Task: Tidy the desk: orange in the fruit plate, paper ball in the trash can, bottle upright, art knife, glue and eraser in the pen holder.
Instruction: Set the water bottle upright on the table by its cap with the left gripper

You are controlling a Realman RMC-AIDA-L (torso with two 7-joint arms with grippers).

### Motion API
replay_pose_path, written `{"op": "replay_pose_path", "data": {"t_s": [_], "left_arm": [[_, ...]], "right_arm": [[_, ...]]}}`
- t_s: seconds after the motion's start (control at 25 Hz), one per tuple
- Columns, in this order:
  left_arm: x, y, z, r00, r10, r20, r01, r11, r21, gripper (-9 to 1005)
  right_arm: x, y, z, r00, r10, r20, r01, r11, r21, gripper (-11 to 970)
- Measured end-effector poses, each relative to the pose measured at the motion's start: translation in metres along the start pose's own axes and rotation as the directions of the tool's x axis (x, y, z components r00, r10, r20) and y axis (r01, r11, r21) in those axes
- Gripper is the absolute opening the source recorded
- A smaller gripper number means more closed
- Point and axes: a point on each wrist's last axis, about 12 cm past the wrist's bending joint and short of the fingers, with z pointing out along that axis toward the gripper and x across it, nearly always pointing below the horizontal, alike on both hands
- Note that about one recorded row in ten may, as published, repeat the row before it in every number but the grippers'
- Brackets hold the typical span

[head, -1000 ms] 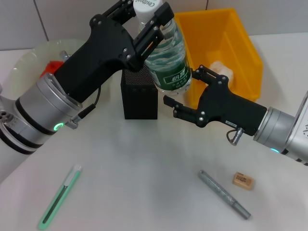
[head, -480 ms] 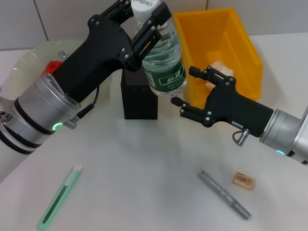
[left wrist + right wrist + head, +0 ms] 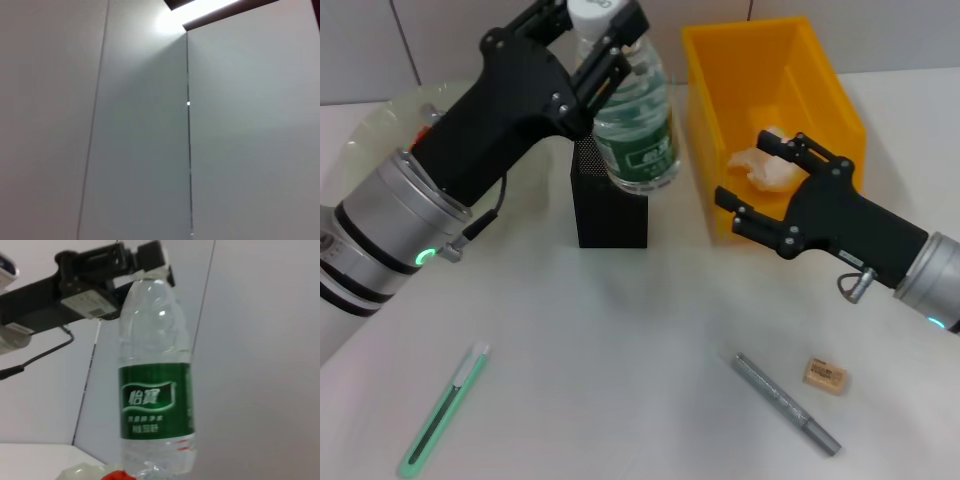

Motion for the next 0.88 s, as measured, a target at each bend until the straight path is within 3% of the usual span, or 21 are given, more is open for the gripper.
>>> {"op": "replay_pose_path", "data": {"t_s": [0.4,0.88], "left_arm": [[0.002,0.011,-0.025,0.999,0.013,-0.03,-0.016,0.995,-0.098,433],[0.002,0.021,-0.056,0.998,0.03,-0.062,-0.043,0.977,-0.207,433]], "right_arm": [[0.001,-0.011,-0.014,1.0,0.012,-0.005,-0.011,0.997,0.08,770],[0.002,-0.017,-0.016,0.999,0.028,-0.028,-0.025,0.994,0.102,770]]}}
